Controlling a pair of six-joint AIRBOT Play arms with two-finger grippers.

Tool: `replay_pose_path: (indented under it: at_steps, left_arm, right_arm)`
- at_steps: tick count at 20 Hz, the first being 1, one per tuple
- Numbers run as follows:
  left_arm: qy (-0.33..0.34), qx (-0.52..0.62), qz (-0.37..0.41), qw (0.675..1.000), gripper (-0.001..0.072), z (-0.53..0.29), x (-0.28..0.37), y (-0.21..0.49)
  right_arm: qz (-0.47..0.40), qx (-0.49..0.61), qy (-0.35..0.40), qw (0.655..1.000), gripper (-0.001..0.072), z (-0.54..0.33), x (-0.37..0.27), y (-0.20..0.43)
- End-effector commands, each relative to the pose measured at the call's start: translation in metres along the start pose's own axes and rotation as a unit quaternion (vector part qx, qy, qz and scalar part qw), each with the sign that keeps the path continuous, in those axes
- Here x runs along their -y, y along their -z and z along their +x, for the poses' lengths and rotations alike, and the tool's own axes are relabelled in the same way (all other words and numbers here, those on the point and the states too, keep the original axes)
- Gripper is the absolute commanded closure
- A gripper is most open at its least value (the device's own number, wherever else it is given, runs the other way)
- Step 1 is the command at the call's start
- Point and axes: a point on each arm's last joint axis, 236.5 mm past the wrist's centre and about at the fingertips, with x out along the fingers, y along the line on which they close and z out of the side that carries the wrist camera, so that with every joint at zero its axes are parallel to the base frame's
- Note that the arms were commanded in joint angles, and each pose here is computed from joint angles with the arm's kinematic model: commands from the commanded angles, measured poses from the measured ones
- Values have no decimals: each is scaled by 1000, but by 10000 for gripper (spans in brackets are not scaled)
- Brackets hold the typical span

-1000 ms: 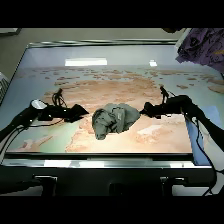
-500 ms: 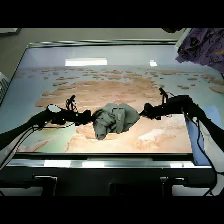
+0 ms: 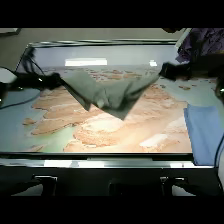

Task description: Fold the clothes and pants, and hang the long-sleeved shirts on hangers.

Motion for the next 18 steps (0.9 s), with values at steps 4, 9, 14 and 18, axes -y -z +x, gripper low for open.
replay_pose_path:
  at_steps: [4, 9, 14, 18]
  left_arm:
    - [-137, 222, 111, 959, 691, -234, 35, -89]
    - [-146, 207, 52, 966, 691, -291, 46, -33]
    - [-153, 141, 12, 978, 690, -254, 27, -15]
    - [-147, 15, -24, 989, 689, -149, -16, 16]
  right_arm:
    - [-93, 220, 42, 970, 685, -215, -82, -83]
    - [-116, 277, 39, 953, 685, -299, -118, -57]
    - [-79, 223, 36, 971, 684, -243, -95, -67]
    - [9, 85, 16, 996, 684, -108, -46, -59]
